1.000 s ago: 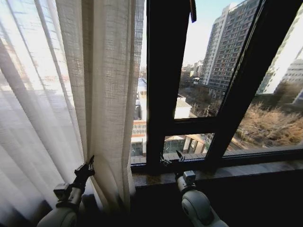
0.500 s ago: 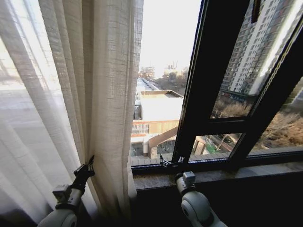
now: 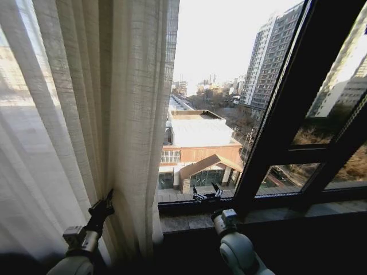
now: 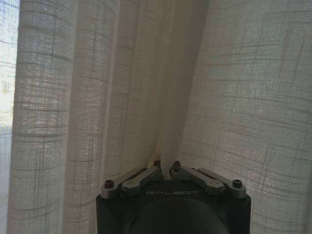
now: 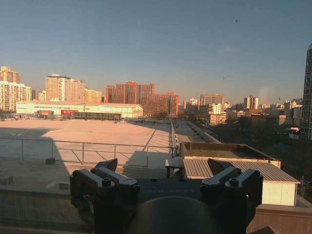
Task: Open the curtains by pulling them apart, changing their state from closed to fully open.
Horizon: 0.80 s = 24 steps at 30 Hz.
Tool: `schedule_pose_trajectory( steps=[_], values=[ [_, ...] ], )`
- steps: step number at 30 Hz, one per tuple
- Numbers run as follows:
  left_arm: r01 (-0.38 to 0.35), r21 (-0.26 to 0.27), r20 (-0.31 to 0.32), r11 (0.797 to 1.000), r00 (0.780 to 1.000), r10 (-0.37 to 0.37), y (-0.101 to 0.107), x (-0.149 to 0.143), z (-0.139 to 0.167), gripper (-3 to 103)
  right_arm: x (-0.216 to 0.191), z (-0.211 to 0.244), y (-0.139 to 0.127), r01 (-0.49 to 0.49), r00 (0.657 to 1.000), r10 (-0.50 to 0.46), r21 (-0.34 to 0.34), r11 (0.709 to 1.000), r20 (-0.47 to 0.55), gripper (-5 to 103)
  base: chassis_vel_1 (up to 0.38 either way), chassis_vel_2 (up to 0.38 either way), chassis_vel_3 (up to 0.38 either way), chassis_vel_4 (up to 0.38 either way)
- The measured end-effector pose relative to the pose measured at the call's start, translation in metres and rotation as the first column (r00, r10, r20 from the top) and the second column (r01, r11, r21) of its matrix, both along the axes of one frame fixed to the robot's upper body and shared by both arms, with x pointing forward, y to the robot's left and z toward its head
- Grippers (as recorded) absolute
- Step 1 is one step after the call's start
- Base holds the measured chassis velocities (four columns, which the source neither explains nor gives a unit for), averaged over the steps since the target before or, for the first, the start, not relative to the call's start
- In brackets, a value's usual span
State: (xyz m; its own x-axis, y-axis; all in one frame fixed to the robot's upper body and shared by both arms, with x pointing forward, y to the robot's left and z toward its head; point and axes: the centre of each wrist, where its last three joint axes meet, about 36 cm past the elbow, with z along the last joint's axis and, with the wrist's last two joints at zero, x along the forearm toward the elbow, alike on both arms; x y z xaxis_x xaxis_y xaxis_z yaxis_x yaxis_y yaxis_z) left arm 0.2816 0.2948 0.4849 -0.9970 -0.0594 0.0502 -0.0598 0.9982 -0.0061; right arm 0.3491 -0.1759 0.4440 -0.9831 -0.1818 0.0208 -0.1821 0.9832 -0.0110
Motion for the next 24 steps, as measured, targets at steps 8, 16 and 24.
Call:
schedule_pose_trajectory(
  steps=[8,16,24],
  values=[
    [-0.018,0.005,0.010,1.000,1.000,0.018,0.004,-0.001,0.004,0,0.000,0.000,0.001,-0.004,1.000,0.004,-0.001,1.000,0.000,100,-0.022,-0.033,0.024,0.023],
    [-0.230,0.011,0.030,0.973,0.973,0.229,0.043,-0.001,0.005,0,0.001,-0.007,-0.002,0.001,1.000,-0.001,-0.011,1.000,-0.019,100,0.000,0.000,0.000,0.000],
    [-0.565,0.023,0.042,0.825,0.825,0.564,0.114,-0.011,0.003,0,0.006,-0.009,-0.003,-0.001,1.000,0.001,-0.018,1.000,-0.021,100,0.000,0.000,0.000,0.000]
  ],
)
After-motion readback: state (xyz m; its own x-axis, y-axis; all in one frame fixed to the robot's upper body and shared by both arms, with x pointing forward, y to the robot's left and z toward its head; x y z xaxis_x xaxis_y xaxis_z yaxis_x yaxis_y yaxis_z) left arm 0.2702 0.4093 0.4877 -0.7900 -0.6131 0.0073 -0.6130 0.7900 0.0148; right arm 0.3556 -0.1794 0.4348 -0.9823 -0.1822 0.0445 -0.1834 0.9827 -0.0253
